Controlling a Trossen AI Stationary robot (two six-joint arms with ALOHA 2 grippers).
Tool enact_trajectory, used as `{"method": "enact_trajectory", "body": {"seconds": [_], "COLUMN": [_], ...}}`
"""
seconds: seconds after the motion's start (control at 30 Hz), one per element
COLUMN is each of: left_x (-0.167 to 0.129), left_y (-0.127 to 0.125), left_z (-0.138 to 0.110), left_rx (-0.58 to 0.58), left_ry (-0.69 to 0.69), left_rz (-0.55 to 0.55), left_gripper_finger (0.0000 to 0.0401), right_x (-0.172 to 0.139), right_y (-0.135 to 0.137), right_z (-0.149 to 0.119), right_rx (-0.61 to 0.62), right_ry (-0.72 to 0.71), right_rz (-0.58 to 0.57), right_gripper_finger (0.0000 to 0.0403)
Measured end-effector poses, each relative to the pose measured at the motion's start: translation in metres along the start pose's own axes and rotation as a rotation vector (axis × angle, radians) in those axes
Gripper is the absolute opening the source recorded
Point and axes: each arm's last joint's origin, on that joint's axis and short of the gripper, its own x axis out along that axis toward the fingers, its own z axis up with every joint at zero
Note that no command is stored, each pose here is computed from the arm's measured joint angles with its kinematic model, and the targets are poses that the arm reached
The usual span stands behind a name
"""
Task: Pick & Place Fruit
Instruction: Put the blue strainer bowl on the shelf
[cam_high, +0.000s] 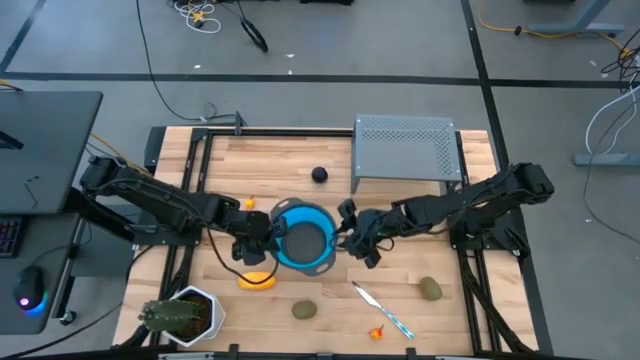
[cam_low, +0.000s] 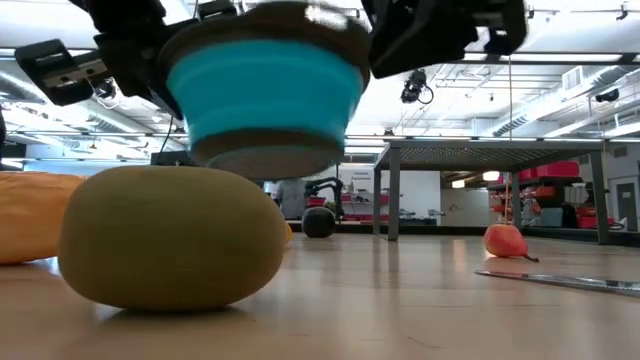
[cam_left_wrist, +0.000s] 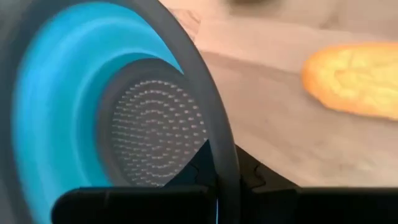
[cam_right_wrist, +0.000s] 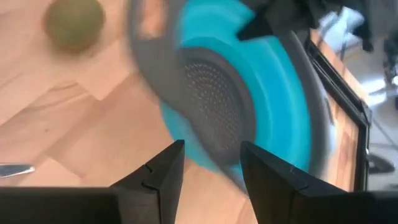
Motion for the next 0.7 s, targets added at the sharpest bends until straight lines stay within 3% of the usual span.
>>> {"method": "enact_trajectory", "body": {"seconds": [0.27, 0.47, 0.7], "left_x": [0.0, 0.0, 0.0], "left_y": [0.003, 0.003, 0.002], "left_z": [0.003, 0.003, 0.002], "left_rx": [-0.006, -0.001, 0.027], "left_ry": [-0.046, -0.065, -0.042], "left_rz": [0.015, 0.009, 0.015], "left_gripper_finger": [0.0025, 0.001, 0.0025], "right_x": [0.021, 0.04, 0.042], "right_y": [0.015, 0.022, 0.023], "right_z": [0.001, -0.002, 0.003], "right_rx": [-0.092, -0.111, -0.166], "right_ry": [0.037, 0.056, 0.039], "right_rz": [0.027, 0.037, -0.017], "right_gripper_finger": [0.0167, 0.0165, 0.0125]}}
